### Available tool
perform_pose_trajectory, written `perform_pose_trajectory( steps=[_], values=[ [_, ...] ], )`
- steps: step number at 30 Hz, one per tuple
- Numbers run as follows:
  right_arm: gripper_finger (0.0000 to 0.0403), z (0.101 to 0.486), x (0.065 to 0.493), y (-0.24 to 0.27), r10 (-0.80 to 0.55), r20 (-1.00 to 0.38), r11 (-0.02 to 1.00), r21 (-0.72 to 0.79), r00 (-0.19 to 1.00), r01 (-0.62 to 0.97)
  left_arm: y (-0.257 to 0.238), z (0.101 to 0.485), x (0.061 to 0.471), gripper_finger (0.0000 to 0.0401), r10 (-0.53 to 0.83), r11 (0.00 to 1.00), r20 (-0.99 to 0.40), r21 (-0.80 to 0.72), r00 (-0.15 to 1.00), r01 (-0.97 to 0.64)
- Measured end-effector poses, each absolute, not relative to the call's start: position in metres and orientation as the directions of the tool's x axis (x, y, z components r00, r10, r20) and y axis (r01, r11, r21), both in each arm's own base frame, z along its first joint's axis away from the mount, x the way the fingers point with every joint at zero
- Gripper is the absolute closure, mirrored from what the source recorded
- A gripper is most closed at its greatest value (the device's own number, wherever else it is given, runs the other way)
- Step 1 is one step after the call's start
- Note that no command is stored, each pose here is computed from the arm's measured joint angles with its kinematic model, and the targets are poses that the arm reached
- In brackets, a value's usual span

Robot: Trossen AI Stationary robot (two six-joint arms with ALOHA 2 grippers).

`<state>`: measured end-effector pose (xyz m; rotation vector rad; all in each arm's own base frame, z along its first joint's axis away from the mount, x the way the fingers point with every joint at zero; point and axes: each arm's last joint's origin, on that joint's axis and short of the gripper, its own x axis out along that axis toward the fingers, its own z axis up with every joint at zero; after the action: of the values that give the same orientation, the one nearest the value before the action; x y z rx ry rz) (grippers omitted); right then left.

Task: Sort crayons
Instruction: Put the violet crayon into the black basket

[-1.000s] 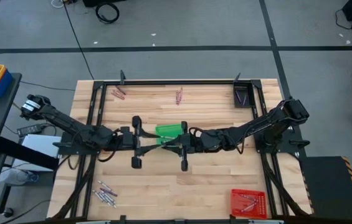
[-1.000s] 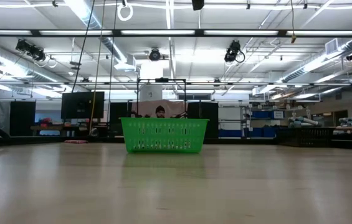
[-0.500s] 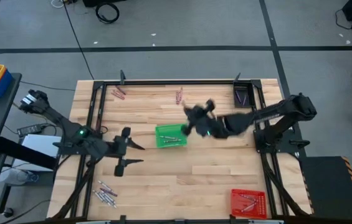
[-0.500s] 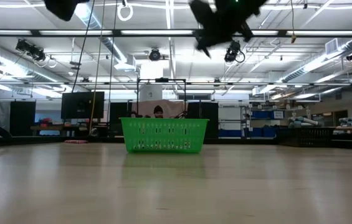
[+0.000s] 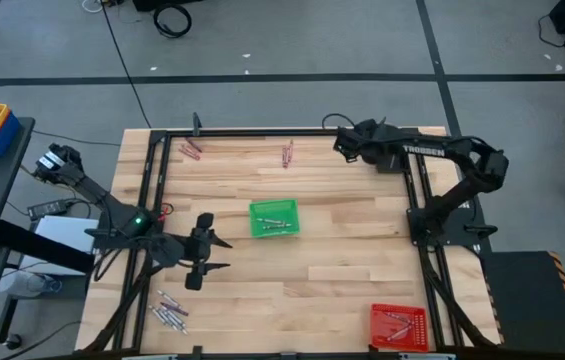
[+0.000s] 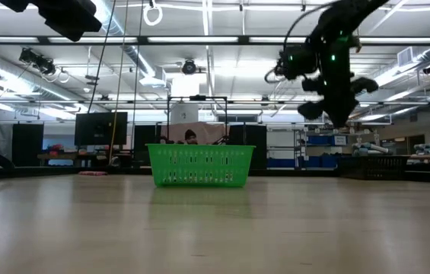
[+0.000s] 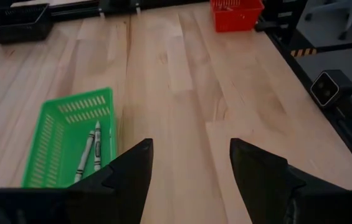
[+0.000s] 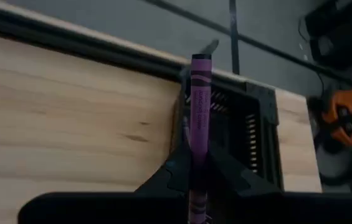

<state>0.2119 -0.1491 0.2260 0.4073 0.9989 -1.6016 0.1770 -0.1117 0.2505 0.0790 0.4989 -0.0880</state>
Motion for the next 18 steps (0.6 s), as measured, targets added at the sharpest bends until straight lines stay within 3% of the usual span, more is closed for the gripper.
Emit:
perform_pose_trajectory(
  steps=[6,12,18],
  values=[
    [0.0369,0.189,0.184,-0.175,-0.506,-0.747,-0.058,-0.469,-0.431,0.881,-0.111,0.250,0.177,0.0175,-0.064,0.996,-0.483,0.024,0.873,0.086],
    [0.0361,0.167,0.165,-0.188,-0.417,-0.826,-0.100,-0.372,-0.379,0.923,-0.111,0.250,0.177,0.0175,-0.063,0.996,-0.486,0.026,0.872,0.086],
    [0.0323,0.155,0.154,-0.193,-0.402,-0.841,-0.134,-0.336,-0.361,0.932,-0.111,0.250,0.177,0.0175,-0.062,0.997,-0.487,0.008,0.871,0.076]
  ],
)
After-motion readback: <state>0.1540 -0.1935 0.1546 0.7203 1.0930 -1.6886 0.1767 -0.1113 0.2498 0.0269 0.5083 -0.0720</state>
